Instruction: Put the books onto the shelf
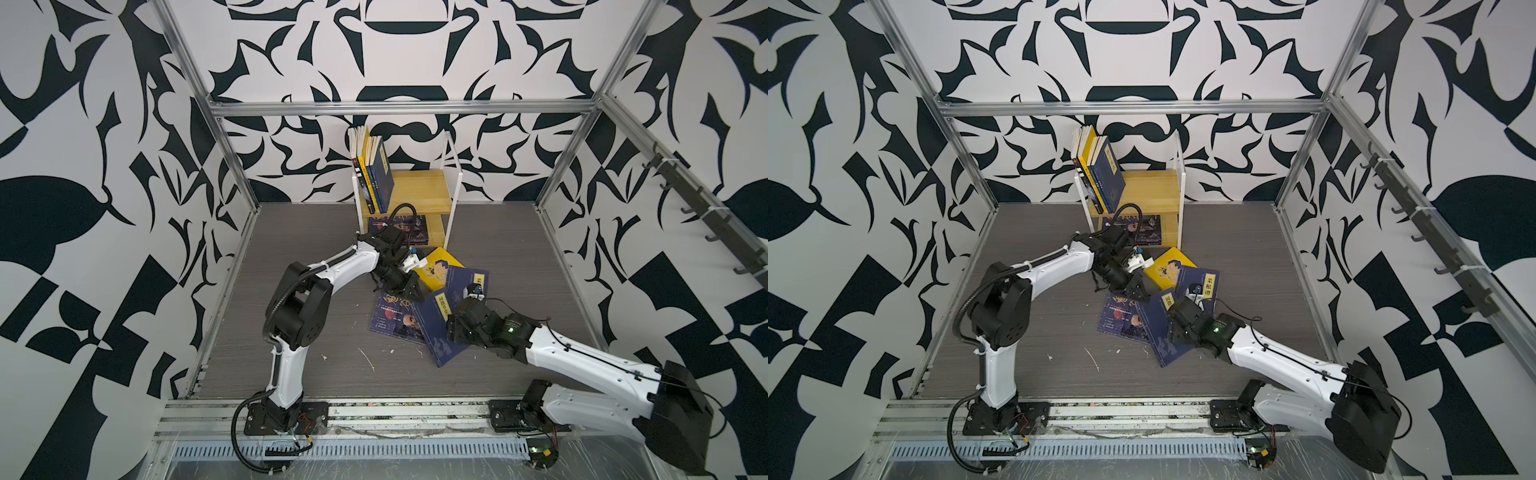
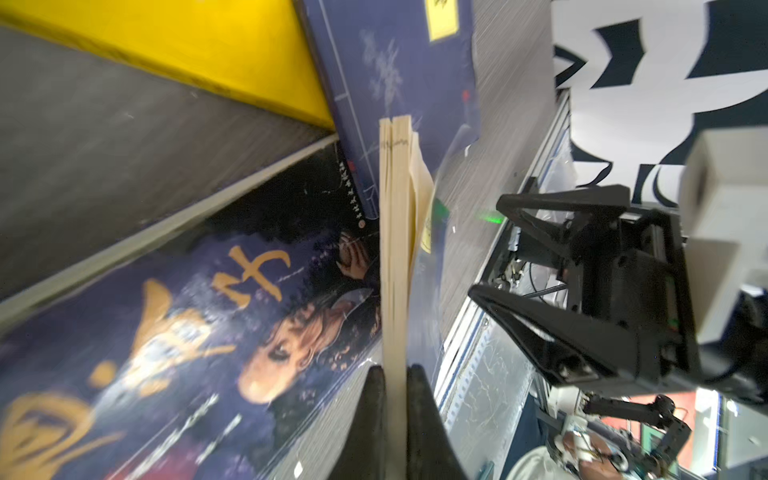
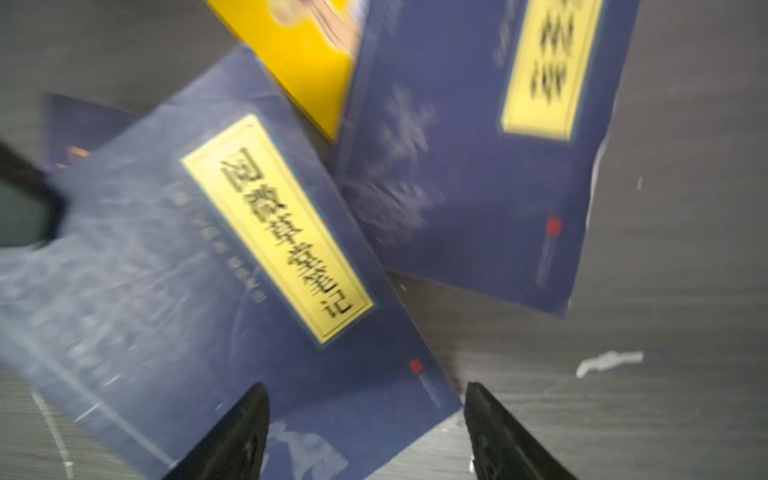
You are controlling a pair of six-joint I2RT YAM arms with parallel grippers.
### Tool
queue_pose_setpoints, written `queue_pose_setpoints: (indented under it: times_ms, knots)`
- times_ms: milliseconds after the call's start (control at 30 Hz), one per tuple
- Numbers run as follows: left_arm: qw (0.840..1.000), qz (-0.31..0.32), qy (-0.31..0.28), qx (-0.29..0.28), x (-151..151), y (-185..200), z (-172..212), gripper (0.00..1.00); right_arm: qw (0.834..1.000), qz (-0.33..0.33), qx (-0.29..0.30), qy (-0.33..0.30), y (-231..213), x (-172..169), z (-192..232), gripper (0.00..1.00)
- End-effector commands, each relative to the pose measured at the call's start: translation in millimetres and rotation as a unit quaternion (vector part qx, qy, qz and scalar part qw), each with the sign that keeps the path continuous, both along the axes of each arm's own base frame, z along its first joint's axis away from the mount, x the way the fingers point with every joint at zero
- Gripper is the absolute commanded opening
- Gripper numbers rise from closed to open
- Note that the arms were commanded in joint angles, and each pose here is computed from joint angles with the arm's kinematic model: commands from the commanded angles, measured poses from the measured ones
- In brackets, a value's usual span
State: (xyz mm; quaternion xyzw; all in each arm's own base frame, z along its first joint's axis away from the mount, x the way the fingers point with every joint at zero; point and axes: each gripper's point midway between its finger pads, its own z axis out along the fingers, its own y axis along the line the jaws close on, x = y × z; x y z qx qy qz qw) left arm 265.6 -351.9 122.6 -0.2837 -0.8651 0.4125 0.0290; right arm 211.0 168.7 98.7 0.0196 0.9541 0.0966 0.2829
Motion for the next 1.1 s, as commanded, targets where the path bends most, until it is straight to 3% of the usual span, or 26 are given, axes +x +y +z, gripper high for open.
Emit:
queue_pose_setpoints:
  times_ms: [0, 267, 500, 900, 1000, 1067]
  knots:
    - [0.999, 0.035, -0.002, -0.019, 6, 12, 22, 0.00, 0.994, 0.041, -0.065, -0.084, 6, 18, 41, 0.76]
    - [0.991, 0.126, -0.009, -0.048, 29, 48, 47, 0.00, 0.956, 0.167, -0.136, -0.201, 74, 33, 97, 0.75]
    - [0.979, 0.189, -0.006, -0.075, 48, 71, 69, 0.00, 0.935, 0.223, -0.185, -0.204, 116, 42, 96, 0.75]
    - [0.974, 0.207, -0.006, -0.094, 48, 80, 82, 0.00, 0.917, 0.249, -0.233, -0.205, 151, 61, 84, 0.74]
    - [0.973, 0.208, -0.004, -0.095, 47, 81, 82, 0.00, 0.915, 0.240, -0.253, -0.204, 148, 69, 81, 0.66]
    - [0.973, 0.209, -0.004, -0.097, 47, 82, 83, 0.00, 0.915, 0.233, -0.262, -0.199, 144, 74, 79, 0.54]
